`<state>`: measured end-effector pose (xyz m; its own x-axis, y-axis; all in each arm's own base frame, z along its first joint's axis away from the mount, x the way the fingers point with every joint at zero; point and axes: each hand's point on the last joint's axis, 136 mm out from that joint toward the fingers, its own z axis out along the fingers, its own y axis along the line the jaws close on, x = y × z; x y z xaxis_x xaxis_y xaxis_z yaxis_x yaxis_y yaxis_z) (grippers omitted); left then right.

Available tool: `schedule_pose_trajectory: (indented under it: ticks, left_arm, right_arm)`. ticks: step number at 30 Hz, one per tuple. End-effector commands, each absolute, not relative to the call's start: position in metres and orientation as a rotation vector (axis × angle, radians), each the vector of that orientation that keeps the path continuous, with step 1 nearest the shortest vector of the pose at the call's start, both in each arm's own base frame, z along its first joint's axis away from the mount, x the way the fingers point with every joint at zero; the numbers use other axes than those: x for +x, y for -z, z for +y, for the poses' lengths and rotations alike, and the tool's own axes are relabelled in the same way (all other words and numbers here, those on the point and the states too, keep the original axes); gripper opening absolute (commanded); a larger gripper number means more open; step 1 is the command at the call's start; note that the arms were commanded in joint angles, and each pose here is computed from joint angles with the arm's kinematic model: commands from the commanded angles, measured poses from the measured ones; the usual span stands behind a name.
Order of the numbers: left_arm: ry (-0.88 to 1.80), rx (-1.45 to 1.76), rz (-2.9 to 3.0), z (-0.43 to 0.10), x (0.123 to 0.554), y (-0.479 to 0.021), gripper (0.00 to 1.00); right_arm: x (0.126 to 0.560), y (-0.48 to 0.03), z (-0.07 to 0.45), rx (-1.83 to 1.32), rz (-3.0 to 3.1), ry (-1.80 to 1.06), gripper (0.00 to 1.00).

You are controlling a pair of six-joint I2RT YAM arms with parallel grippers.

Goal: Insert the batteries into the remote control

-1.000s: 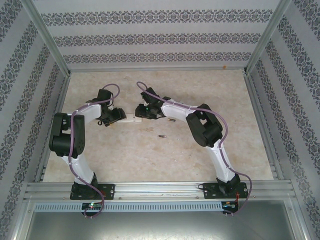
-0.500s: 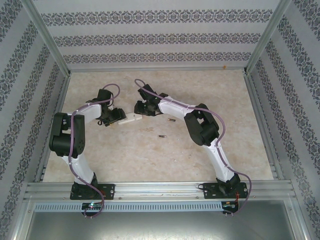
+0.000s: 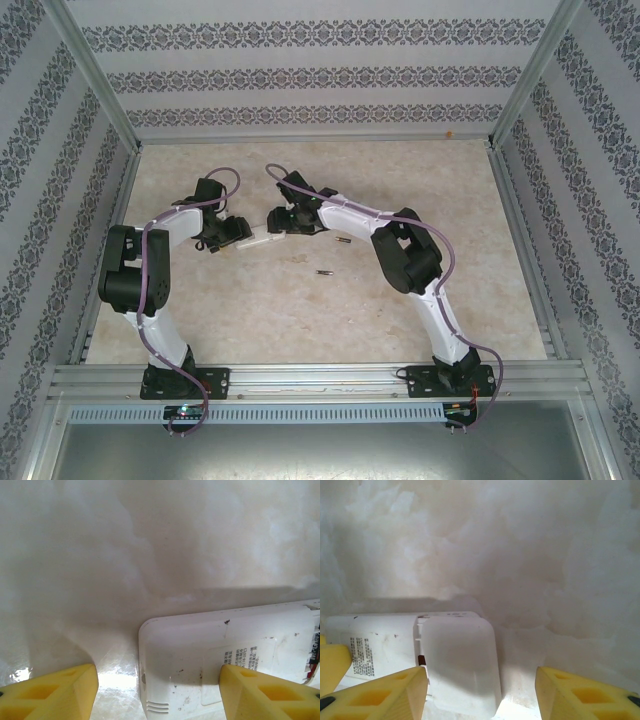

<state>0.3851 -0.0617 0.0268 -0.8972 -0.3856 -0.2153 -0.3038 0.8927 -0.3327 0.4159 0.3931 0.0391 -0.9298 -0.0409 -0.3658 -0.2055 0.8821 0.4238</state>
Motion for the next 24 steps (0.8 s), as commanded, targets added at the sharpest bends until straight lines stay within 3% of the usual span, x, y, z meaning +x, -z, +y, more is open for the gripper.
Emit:
schedule_pose_trajectory:
  ticks: [1, 16, 24]
  left_arm:
    - [0.438, -0.464, 2.766, -0.066, 0.391, -0.027, 0.67]
    - [0.436, -0.461, 2.764, -0.065, 0.392, -0.026, 0.67]
    - [0.431, -0.463, 2.767, -0.065, 0.393, -0.025, 0.67]
  right_arm:
    - [0.411, -0.038, 0.399, -0.232, 2.703, -0.65, 0.6]
    - [0.414, -0.018, 0.405, -0.303, 2.75, -0.551, 0.49]
    - [0.415, -0.036, 0.407, -0.322, 2.723, -0.558, 0.44]
